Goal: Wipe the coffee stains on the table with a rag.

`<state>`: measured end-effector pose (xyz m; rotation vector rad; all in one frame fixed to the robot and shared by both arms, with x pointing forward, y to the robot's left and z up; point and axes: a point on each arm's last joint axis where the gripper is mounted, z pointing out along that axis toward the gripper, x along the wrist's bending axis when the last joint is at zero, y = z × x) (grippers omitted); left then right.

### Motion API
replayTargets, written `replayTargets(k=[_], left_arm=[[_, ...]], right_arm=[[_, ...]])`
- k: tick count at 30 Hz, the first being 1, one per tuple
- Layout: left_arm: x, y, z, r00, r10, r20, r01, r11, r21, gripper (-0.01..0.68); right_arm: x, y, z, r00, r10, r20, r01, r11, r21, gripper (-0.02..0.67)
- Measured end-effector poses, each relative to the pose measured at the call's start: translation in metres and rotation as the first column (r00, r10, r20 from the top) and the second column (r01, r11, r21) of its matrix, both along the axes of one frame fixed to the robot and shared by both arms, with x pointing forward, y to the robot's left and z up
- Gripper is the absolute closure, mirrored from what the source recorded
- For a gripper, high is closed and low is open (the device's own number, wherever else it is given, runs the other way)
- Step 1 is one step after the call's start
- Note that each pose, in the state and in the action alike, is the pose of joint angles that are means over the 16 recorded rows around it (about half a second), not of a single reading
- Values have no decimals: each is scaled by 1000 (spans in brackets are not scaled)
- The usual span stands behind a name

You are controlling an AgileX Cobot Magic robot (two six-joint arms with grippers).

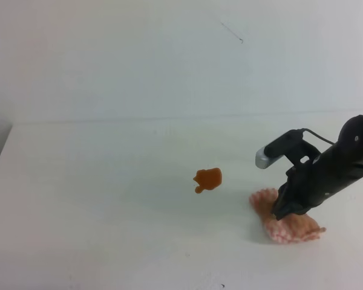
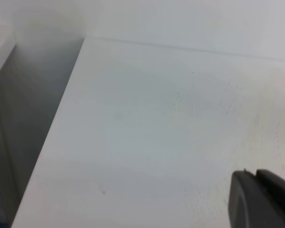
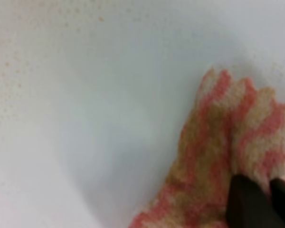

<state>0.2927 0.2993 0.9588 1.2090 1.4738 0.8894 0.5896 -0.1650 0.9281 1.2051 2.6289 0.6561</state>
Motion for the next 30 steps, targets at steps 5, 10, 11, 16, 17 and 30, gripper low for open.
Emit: replayTargets(k=[5,10,11,16,17,30], left_arm=[[0,0,0,1000,0,0,0,1000,0,673],[0,0,0,1000,0,0,0,1000,0,673],[0,0,0,1000,0,0,0,1000,0,673],[0,0,0,1000,0,0,0,1000,0,673],[0,0,0,1000,0,0,0,1000,0,673],[0,0,0,1000,0,0,0,1000,0,673]], right_arm=[[9,3,12,999,-1,35,1,1000,17,653],[21,6,27,994,-17,104,13,999,39,653],[24,7,30,992,-22,122,17,999,43,653],[42,10,43,977,-47,209,34,997,65,653],[45,11,45,973,-52,225,37,997,69,653],[82,21,41,959,-71,274,49,995,87,653]])
